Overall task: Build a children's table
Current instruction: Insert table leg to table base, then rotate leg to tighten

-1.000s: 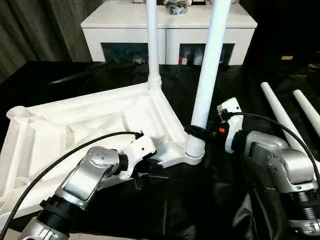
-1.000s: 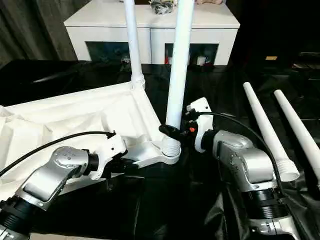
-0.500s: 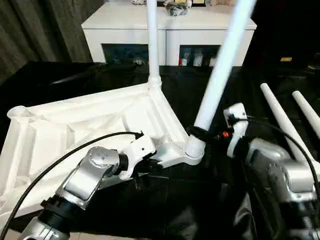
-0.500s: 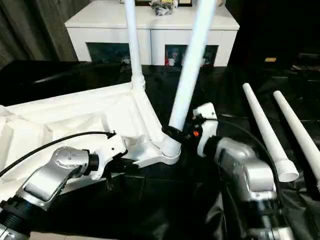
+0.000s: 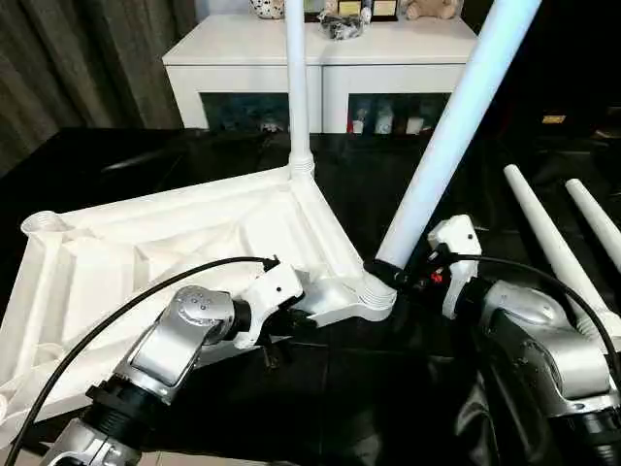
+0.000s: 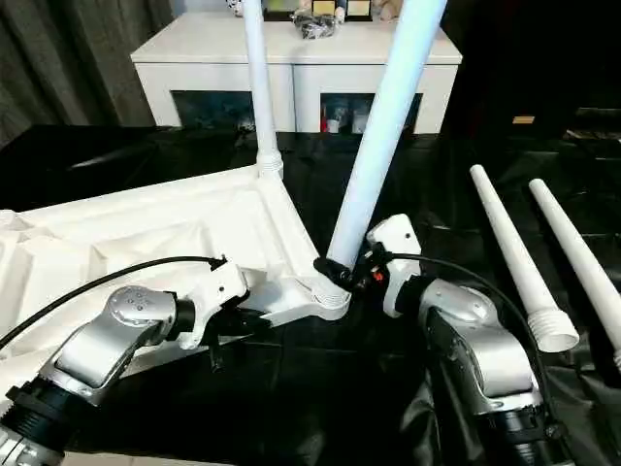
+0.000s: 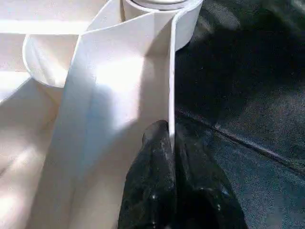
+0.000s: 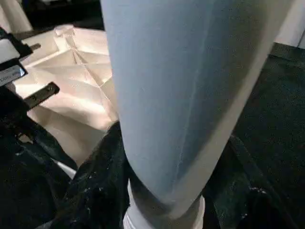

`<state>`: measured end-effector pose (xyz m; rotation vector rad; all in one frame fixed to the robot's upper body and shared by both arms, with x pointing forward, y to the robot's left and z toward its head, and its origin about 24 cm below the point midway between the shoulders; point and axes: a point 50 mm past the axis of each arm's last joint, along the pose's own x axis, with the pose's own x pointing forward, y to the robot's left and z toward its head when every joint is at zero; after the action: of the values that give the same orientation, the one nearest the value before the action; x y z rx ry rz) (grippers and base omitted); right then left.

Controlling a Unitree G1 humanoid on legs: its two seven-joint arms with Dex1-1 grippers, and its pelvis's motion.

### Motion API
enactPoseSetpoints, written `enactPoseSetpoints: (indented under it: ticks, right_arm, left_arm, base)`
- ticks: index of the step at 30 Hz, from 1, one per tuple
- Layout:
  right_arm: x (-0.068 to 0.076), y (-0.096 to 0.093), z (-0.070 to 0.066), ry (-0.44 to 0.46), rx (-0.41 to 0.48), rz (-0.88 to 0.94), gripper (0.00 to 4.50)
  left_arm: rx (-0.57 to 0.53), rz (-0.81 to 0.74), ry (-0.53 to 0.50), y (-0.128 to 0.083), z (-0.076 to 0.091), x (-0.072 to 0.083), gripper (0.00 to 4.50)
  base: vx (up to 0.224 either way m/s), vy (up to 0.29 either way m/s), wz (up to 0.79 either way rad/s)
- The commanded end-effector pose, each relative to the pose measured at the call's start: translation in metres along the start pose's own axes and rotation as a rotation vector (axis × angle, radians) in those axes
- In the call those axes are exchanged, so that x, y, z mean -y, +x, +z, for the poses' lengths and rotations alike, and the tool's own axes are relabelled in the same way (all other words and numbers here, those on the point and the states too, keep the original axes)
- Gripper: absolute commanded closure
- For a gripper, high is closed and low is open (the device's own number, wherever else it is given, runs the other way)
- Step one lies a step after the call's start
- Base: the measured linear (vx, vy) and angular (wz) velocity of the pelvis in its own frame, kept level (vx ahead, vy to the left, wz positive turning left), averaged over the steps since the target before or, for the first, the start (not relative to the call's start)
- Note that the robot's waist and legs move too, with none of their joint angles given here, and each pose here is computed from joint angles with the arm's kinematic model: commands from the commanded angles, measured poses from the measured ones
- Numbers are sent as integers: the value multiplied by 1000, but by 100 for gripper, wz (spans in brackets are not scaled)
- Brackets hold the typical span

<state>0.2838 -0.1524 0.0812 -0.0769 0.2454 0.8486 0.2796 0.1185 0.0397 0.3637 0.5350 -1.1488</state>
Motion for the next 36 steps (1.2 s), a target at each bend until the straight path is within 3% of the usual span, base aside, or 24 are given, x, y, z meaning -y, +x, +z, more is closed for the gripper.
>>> enactPoseSetpoints:
  ticks: [1, 9, 15, 36]
  right_arm:
    - [-1, 1, -29, 76, -171, 14, 266]
    - [6, 15, -28, 103, -253, 60, 266]
    - [6, 19, -34, 95, -304, 83, 266]
    - [4, 19, -41, 112, -308, 74, 266]
  left_arm:
    - [12, 66, 12, -7, 3, -10, 450]
    - [11, 59, 19, -7, 3, -9, 450]
    - [13, 63, 21, -7, 3, -9, 450]
    - [-2, 75, 17, -12, 0, -14, 450]
  base:
    - [0, 0, 0]
    - [0, 0, 0]
    - [0, 0, 0]
    - [0, 0, 0]
